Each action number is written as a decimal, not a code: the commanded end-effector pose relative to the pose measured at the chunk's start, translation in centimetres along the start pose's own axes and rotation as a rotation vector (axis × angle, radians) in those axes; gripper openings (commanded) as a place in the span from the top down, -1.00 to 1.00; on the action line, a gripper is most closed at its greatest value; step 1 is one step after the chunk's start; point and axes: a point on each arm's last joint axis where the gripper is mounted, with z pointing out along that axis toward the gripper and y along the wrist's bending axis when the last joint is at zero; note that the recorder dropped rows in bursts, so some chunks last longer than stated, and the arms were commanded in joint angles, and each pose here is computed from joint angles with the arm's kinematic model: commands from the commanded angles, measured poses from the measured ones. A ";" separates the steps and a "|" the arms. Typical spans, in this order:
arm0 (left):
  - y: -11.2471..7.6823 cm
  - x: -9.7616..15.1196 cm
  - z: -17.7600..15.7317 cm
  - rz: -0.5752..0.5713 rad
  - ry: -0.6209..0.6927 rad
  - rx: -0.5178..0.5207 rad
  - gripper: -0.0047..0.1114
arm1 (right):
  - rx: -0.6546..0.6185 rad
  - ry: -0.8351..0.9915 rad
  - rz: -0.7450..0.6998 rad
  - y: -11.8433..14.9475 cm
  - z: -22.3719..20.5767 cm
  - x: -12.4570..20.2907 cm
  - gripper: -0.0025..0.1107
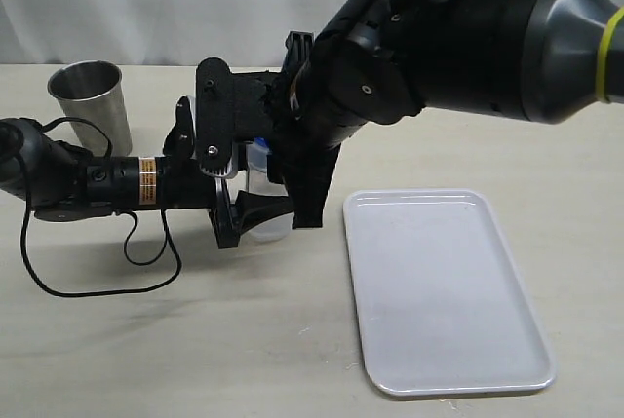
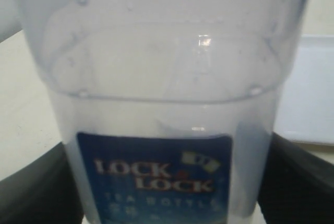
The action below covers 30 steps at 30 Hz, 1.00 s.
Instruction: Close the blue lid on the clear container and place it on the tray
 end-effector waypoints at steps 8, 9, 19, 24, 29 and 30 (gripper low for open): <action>-0.6 -1.2 0.0 0.029 -0.075 0.053 0.92 | 0.007 -0.097 0.092 -0.2 -2.2 0.0 -0.01; -0.6 -1.2 0.0 0.029 -0.075 0.053 0.92 | 0.014 -0.103 0.093 -0.3 -2.6 0.0 -0.01; -0.5 -1.2 -0.1 0.028 -0.075 0.051 0.92 | 0.092 -0.171 0.147 -1.4 -6.8 0.3 0.00; -0.5 -1.2 -0.1 0.028 -0.075 0.051 0.92 | 0.057 -0.135 0.184 -1.1 -6.3 0.6 0.17; -0.6 -1.1 -0.1 0.031 -0.073 0.057 0.92 | -0.017 -0.026 0.148 -0.2 -3.5 0.9 0.31; -0.6 -1.1 -0.1 0.031 -0.073 0.057 0.92 | -0.026 -0.018 0.145 0.0 -3.1 0.9 0.31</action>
